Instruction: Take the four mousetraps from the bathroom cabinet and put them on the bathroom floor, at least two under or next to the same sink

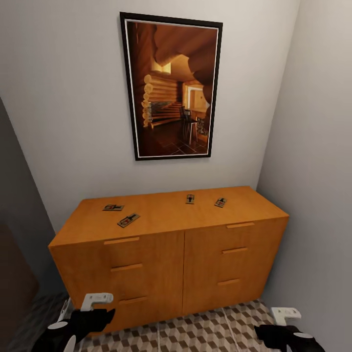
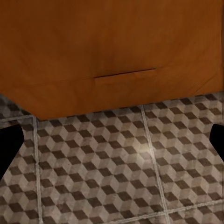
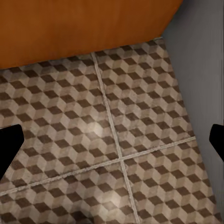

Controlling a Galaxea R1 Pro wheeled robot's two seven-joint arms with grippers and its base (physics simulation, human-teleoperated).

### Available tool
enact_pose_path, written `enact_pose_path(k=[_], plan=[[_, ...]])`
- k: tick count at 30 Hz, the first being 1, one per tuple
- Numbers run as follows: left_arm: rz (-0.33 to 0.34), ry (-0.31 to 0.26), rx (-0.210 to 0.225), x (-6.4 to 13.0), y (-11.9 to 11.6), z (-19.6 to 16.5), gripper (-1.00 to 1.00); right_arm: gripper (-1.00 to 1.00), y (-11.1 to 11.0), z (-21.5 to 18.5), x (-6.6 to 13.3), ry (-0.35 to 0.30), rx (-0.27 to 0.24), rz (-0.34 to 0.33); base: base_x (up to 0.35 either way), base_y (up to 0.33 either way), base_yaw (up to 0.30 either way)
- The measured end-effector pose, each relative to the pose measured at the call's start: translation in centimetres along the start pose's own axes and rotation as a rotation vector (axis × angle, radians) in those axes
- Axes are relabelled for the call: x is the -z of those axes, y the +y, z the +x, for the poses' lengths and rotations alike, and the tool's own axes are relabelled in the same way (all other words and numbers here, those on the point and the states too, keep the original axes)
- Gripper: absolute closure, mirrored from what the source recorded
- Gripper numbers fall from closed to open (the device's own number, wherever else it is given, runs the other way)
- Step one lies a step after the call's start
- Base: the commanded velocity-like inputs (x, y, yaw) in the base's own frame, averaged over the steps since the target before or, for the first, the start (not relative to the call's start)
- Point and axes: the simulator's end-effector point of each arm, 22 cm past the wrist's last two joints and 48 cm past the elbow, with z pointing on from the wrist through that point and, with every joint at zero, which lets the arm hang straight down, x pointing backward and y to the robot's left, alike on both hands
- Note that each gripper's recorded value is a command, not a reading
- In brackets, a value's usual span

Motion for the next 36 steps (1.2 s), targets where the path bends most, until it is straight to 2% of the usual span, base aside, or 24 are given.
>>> enact_pose_path(k=[9,18,24,30,35,36], plan=[[0.018,-0.037,0.004,0.1,-0.9,-2.8,-1.0,-1.0,-1.3,-2.9,1.3,-0.048,-0.004,0.023,0.0,0.0,0.0],[0.073,-0.049,0.035,0.2,-4.0,-6.0,-1.0,-1.0,-2.6,-6.8,2.0,-0.071,-0.03,0.043,0.0,0.0,0.0],[0.135,-0.067,0.047,0.6,-7.7,-9.7,-1.0,-1.0,-2.9,-10.5,2.6,-0.07,-0.049,0.044,0.0,0.0,0.0],[0.192,-0.091,0.025,1.6,-11.1,-13.7,-1.0,-1.0,-2.9,-14.0,3.5,-0.073,-0.065,0.04,0.0,0.0,0.0],[0.241,-0.136,0.007,3.0,-13.9,-18.1,-1.0,-1.0,-3.1,-19.1,4.8,-0.153,-0.078,0.037,0.0,0.0,0.0],[0.239,-0.137,0.006,3.0,-13.9,-18.1,-1.0,-1.0,-3.1,-19.1,4.8,-0.153,-0.078,0.037,0.0,0.0,0.0]])
